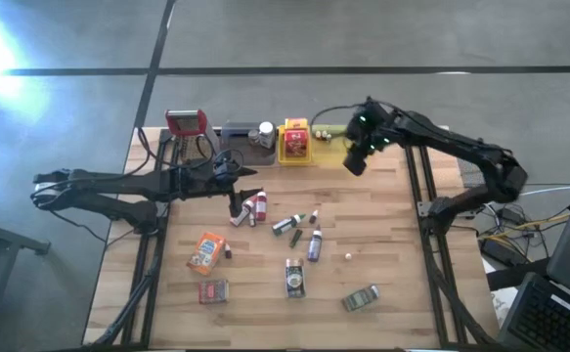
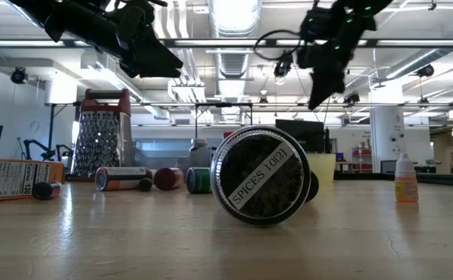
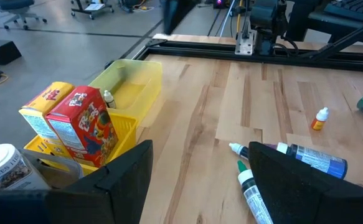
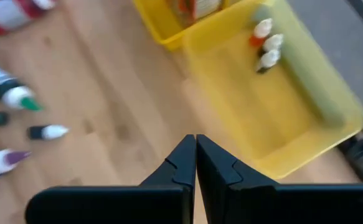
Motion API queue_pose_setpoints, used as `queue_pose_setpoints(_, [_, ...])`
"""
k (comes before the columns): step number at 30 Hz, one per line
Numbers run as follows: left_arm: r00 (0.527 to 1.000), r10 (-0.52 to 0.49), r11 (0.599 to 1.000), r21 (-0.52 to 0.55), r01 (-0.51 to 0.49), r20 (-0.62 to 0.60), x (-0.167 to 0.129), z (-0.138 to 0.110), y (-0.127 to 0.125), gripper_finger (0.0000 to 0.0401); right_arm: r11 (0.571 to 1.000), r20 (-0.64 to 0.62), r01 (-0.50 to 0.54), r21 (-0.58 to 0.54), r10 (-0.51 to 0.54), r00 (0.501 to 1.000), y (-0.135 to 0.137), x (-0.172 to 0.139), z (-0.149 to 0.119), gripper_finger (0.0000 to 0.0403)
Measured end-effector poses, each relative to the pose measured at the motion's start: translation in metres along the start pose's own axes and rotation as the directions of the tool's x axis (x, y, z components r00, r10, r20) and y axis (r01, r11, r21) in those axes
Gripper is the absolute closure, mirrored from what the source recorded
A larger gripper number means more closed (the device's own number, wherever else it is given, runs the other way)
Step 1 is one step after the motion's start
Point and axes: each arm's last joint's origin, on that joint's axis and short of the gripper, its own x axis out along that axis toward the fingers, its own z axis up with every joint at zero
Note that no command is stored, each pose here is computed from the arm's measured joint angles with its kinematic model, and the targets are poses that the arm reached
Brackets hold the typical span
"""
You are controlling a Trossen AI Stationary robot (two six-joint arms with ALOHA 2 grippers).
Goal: Pick & Place Kitchen Items
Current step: Put the red seasoning can into the black bin
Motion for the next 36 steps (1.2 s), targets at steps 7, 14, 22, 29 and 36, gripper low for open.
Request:
queue_pose_setpoints(7, [1.0,0.0,1.0,-0.002,0.0,0.001,0.0,0.0,0.0,0.0135,0.998,0.171,-0.056,-0.029,0.06,0.983,0.008,-0.03,-0.049,0.0394])
queue_pose_setpoints(14, [1.0,0.0,1.0,-0.011,0.0,0.002,0.0,0.0,0.0,0.0135,0.993,0.289,-0.022,-0.116,0.055,0.956,0.013,-0.057,-0.087,0.0394])
queue_pose_setpoints(22, [1.0,0.0,1.0,-0.018,0.0,0.002,0.0,0.0,0.0,0.0135,0.991,0.397,0.005,-0.135,0.05,0.916,0.016,-0.078,-0.118,0.0394])
queue_pose_setpoints(29, [1.0,0.0,1.0,-0.018,0.0,0.002,0.0,0.0,0.0,0.0135,0.991,0.406,0.005,-0.132,0.049,0.913,0.018,-0.09,-0.135,0.0394])
queue_pose_setpoints(36, [1.0,0.0,1.0,-0.018,0.001,0.002,0.0,0.0,0.0,0.0137,0.988,0.4,0.015,-0.154,0.049,0.915,0.019,-0.095,-0.146,0.0394])
